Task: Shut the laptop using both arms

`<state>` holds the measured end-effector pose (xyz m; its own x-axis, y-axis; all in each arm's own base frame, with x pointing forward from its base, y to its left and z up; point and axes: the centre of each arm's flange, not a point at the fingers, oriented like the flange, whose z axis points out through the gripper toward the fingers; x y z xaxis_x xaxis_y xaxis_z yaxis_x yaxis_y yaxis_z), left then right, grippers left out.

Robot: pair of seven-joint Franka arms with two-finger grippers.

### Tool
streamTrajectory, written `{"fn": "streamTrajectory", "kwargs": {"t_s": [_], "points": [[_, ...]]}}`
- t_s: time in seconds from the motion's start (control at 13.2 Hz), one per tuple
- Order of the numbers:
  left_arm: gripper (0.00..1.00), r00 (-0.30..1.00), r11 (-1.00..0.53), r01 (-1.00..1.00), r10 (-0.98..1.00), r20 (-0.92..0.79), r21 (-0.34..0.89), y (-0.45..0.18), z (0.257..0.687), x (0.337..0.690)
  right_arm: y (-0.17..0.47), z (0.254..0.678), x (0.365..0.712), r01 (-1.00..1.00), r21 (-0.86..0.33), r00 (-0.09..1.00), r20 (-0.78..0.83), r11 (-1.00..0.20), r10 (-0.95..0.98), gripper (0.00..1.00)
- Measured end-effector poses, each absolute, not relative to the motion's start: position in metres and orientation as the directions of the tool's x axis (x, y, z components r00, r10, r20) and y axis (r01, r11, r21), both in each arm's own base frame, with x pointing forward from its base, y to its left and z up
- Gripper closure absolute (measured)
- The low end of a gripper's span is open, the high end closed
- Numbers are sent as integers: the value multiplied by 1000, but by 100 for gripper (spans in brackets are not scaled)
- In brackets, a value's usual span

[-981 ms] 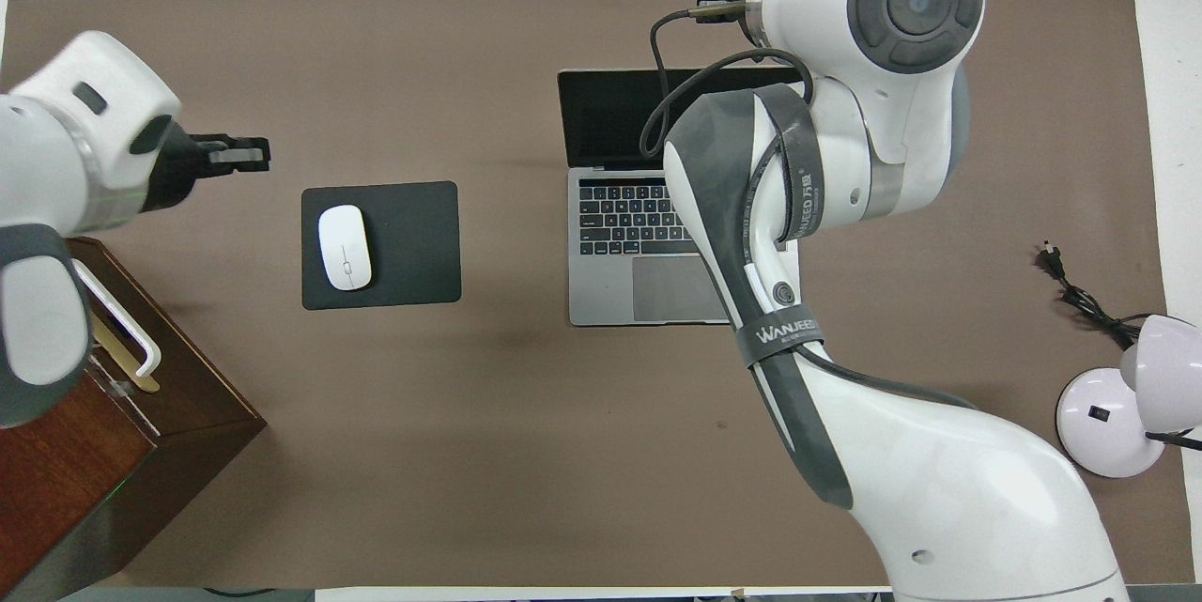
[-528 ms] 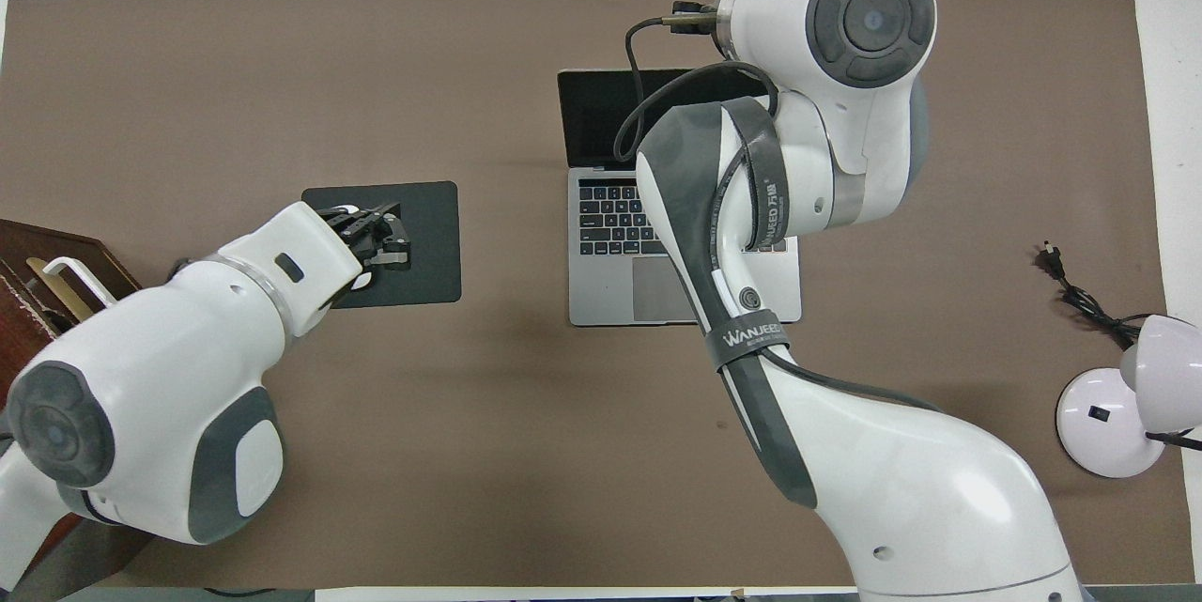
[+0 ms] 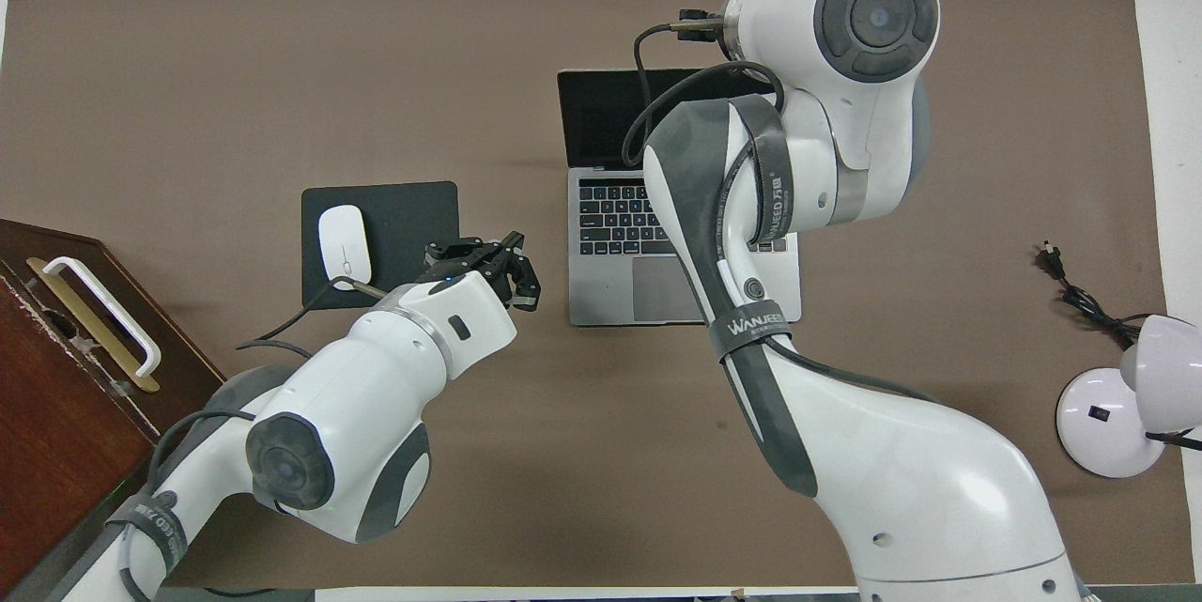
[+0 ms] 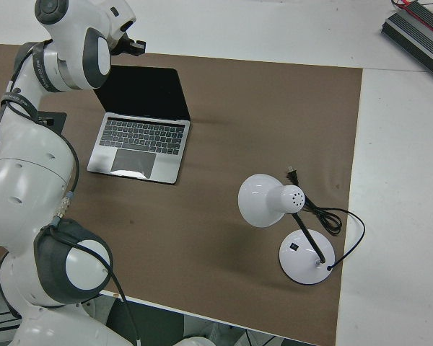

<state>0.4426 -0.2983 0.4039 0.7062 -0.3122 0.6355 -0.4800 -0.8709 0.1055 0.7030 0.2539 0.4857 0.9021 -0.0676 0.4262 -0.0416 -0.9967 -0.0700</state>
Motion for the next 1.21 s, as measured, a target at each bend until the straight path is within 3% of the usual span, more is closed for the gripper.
{"fn": "streamTrajectory", "kwargs": {"t_s": [1.21], "points": [[99, 635, -808, -588, -441, 634, 26, -347, 295, 417, 262, 470, 692, -16, -73, 947, 318, -997, -39, 99]]}}
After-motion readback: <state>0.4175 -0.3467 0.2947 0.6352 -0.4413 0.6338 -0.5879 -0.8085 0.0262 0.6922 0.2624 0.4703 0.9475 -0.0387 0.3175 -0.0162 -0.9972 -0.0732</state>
